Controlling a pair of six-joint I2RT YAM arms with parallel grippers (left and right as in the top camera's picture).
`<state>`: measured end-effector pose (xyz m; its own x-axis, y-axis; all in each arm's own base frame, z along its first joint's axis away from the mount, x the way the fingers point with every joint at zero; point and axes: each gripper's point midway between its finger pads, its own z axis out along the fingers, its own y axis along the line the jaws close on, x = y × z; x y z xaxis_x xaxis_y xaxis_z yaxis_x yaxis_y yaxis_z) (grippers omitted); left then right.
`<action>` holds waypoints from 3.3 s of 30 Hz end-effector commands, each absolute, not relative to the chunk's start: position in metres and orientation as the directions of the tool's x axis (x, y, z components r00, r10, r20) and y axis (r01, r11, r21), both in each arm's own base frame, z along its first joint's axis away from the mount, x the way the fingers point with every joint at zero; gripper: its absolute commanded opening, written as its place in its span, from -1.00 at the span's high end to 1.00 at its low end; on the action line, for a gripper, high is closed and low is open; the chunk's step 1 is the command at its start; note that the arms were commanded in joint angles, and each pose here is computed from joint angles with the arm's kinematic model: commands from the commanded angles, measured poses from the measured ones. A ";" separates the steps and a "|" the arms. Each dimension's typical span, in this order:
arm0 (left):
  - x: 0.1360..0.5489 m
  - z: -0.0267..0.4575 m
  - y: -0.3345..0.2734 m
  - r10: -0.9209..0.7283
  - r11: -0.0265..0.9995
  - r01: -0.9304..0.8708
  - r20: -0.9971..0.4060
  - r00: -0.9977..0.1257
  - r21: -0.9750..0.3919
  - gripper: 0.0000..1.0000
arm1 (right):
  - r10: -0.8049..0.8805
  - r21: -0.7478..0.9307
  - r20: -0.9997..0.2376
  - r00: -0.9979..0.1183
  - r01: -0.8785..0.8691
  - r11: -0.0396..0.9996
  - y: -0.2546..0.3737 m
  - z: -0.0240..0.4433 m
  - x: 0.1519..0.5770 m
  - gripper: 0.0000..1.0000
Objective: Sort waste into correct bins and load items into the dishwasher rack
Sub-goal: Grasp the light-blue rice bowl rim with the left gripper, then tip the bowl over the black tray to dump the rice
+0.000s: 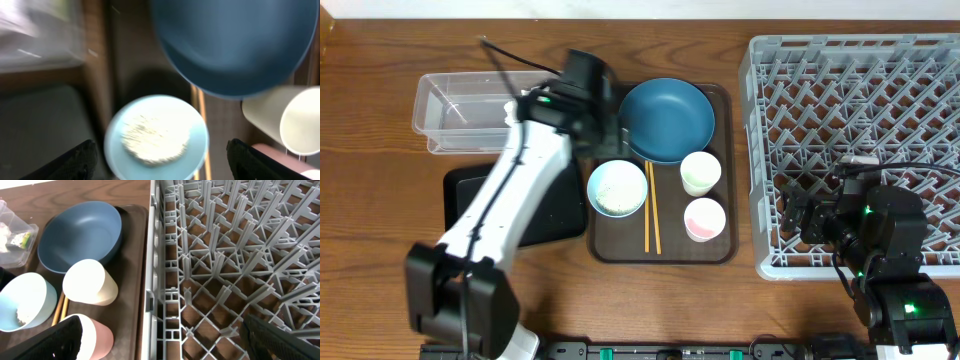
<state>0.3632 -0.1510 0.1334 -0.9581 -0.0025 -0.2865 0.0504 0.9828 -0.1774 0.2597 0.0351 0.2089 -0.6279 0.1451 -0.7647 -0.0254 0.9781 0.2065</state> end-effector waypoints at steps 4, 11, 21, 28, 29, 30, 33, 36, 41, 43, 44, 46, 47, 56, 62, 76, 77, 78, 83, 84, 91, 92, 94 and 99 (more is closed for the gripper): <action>0.337 0.087 -0.189 0.073 0.985 0.096 -0.162 -0.984 -0.141 -0.60 | 0.133 0.204 -0.777 -0.615 -0.046 0.978 0.038 0.218 0.261 -0.98; 0.319 0.047 -0.212 0.152 0.982 0.159 -0.071 -0.986 -0.103 -0.46 | 0.133 0.204 -0.777 -0.615 -0.046 0.978 0.038 0.218 0.261 -0.99; 0.310 0.015 -0.220 0.180 0.981 0.180 -0.004 -0.984 -0.075 0.27 | 0.133 0.204 -0.777 -0.616 -0.045 0.978 0.038 0.217 0.261 -0.99; 0.311 0.015 -0.220 0.180 0.981 0.180 -0.007 -0.984 -0.076 0.79 | 0.133 0.203 -0.775 -0.618 -0.045 0.978 0.038 0.217 0.260 -0.98; 0.310 0.015 -0.220 0.180 0.981 0.180 -0.004 -0.984 -0.075 0.87 | 0.133 0.203 -0.775 -0.618 -0.045 0.978 0.038 0.217 0.260 -0.98; 0.310 0.015 -0.219 0.180 0.981 0.180 -0.002 -0.984 -0.074 0.88 | 0.133 0.203 -0.774 -0.619 -0.045 0.978 0.038 0.217 0.260 -0.99; 0.308 0.017 -0.218 0.180 0.981 0.180 0.003 -0.984 -0.072 0.88 | 0.133 0.203 -0.774 -0.620 -0.044 0.978 0.038 0.216 0.260 -0.99; 0.309 0.026 -0.217 0.179 0.981 0.180 -0.010 -0.984 -0.073 0.88 | 0.133 0.203 -0.773 -0.621 -0.044 0.978 0.038 0.216 0.260 -0.99; 0.319 0.061 -0.214 0.155 0.980 0.166 -0.099 -0.983 -0.111 0.88 | 0.133 0.203 -0.773 -0.621 -0.044 0.978 0.038 0.216 0.260 -0.99; 0.324 0.082 -0.208 0.131 0.980 0.150 -0.144 -0.981 -0.130 0.88 | 0.133 0.203 -0.773 -0.621 -0.044 0.978 0.038 0.216 0.260 -0.99; 0.326 0.092 -0.203 0.116 0.980 0.140 -0.166 -0.979 -0.139 0.87 | 0.132 0.203 -0.773 -0.621 -0.044 0.978 0.038 0.216 0.260 -0.98; 0.329 0.108 -0.193 0.087 0.982 0.117 -0.192 -0.977 -0.150 0.88 | 0.133 0.203 -0.773 -0.621 -0.044 0.978 0.038 0.216 0.260 -0.98; 0.330 0.116 -0.184 0.065 0.983 0.098 -0.204 -0.977 -0.155 0.89 | 0.133 0.203 -0.773 -0.621 -0.044 0.978 0.038 0.216 0.260 -0.98; 0.330 0.153 -0.136 -0.046 0.929 0.019 -0.166 -0.985 -0.369 0.88 | 0.133 0.203 -0.773 -0.620 -0.044 0.978 0.038 0.216 0.260 -0.98; 0.334 0.150 -0.102 -0.128 0.827 -0.042 -0.115 -0.985 -0.561 0.88 | 0.133 0.203 -0.773 -0.621 -0.044 0.978 0.038 0.216 0.260 -0.98; 0.321 0.161 -0.037 -0.346 0.358 0.008 -0.141 -0.927 -0.934 0.88 | 0.133 0.203 -0.773 -0.620 -0.044 0.978 0.038 0.216 0.260 -0.99; 0.320 0.159 -0.032 -0.374 0.326 -0.002 -0.127 -0.919 -0.946 0.88 | 0.133 0.203 -0.773 -0.620 -0.044 0.978 0.038 0.216 0.260 -0.98; 0.319 0.158 -0.028 -0.396 0.296 -0.011 -0.112 -0.912 -0.955 0.88 | 0.133 0.204 -0.773 -0.620 -0.045 0.978 0.038 0.216 0.260 -0.98; 0.317 0.152 -0.012 -0.474 0.168 -0.067 -0.021 -0.880 -0.983 0.88 | 0.133 0.203 -0.773 -0.620 -0.044 0.978 0.038 0.216 0.260 -0.99; 0.318 0.152 -0.010 -0.485 0.136 -0.075 0.000 -0.874 -0.988 0.88 | 0.133 0.203 -0.773 -0.620 -0.044 0.978 0.038 0.216 0.260 -0.98; 0.322 0.155 -0.004 -0.514 -0.039 -0.164 0.161 -0.842 -0.986 0.88 | 0.133 0.203 -0.773 -0.621 -0.044 0.978 0.038 0.216 0.260 -0.98; 0.322 0.155 -0.004 -0.514 -0.046 -0.175 0.173 -0.840 -0.984 0.88 | 0.133 0.203 -0.773 -0.621 -0.044 0.978 0.038 0.216 0.260 -0.98; 0.322 0.155 -0.004 -0.512 -0.063 -0.202 0.206 -0.834 -0.977 0.88 | 0.133 0.203 -0.773 -0.620 -0.044 0.978 0.038 0.216 0.260 -0.98; 0.322 0.155 -0.004 -0.496 -0.143 -0.331 0.357 -0.792 -0.933 0.88 | 0.133 0.203 -0.773 -0.621 -0.044 0.978 0.038 0.216 0.260 -0.98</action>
<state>0.3215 -0.0048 0.1516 -0.8311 -0.5080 0.2263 -0.2401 -0.0393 -0.9699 0.2587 0.0351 0.2076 -0.6331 0.1447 -0.7604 -0.0240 0.9782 0.2062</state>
